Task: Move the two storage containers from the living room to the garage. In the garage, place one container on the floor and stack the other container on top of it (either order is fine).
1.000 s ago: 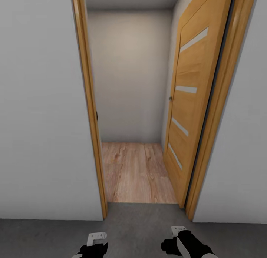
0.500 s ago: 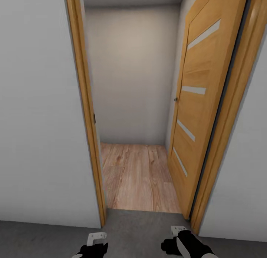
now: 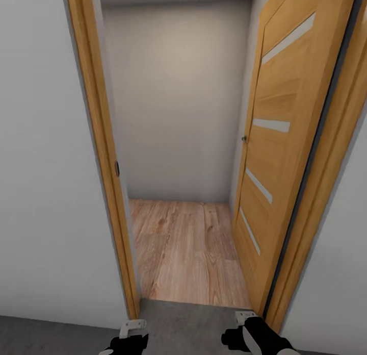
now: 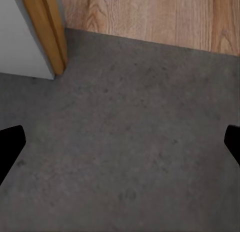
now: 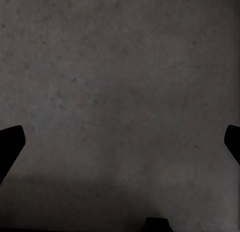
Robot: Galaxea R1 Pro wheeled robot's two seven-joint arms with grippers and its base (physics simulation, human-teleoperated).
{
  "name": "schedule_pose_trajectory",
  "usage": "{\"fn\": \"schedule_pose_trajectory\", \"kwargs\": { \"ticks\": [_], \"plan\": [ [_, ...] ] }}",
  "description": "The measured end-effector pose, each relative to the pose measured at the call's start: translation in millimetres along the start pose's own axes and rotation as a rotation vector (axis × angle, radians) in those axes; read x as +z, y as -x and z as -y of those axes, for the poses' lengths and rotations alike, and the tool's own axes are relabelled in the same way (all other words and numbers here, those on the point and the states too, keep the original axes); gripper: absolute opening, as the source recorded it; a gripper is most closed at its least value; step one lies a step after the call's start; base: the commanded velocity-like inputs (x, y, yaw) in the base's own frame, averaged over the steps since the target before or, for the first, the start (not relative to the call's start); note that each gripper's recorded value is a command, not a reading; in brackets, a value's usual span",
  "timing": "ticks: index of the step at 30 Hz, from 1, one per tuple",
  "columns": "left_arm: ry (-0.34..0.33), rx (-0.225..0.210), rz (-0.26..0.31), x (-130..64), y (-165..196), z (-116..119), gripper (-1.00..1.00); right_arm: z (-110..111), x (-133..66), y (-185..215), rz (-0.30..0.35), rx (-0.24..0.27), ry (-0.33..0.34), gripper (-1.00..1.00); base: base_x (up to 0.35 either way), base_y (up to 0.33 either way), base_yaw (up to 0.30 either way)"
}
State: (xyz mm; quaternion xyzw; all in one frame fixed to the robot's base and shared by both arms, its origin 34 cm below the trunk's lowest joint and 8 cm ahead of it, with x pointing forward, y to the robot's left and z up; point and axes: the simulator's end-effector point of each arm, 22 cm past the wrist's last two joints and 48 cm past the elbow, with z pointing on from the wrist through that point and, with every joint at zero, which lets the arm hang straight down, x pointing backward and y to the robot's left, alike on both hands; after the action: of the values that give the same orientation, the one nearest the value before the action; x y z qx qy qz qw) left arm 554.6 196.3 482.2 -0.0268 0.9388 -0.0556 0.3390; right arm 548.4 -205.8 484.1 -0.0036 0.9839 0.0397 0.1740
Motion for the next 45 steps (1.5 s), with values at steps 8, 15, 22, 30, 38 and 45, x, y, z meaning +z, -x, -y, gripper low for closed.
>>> {"fn": "schedule_pose_trajectory", "kwargs": {
  "ticks": [8, 15, 22, 30, 38, 45],
  "plan": [
    [0.0, -0.001, 0.0, -0.1, 0.1, -0.1, 1.0, -0.1, -0.1, 0.0, 0.0, 0.0, 0.0, 1.0, 0.125, -0.058, 0.005],
    [0.0, 0.0, 0.001, -0.1, 0.2, -0.3, 1.0, 0.0, -0.1, 0.0, 0.0, 0.0, 0.0, 1.0, 0.194, -0.019, -0.01],
    [0.0, 0.0, 0.001, -0.2, 0.3, 0.0, 1.0, 0.0, -0.2, 0.0, 0.0, 0.0, 0.0, 1.0, 0.22, -0.044, -0.005],
    [-0.001, 0.0, 0.001, -0.1, 0.3, 0.3, 1.0, 0.8, -0.1, 0.0, 0.0, 0.0, -0.001, 1.0, 0.219, -0.054, -0.055],
    [0.0, 0.0, 0.002, -0.1, 0.5, -0.2, 1.0, 0.7, -0.2, 0.0, 0.0, 0.0, -0.001, 1.0, 0.202, -0.02, -0.024],
    [0.0, -0.001, 0.002, 0.1, 0.4, 0.1, 1.0, 1.0, 0.0, 0.0, 0.0, 0.0, -0.001, 1.0, 0.042, -0.002, -0.109]
  ]
}}
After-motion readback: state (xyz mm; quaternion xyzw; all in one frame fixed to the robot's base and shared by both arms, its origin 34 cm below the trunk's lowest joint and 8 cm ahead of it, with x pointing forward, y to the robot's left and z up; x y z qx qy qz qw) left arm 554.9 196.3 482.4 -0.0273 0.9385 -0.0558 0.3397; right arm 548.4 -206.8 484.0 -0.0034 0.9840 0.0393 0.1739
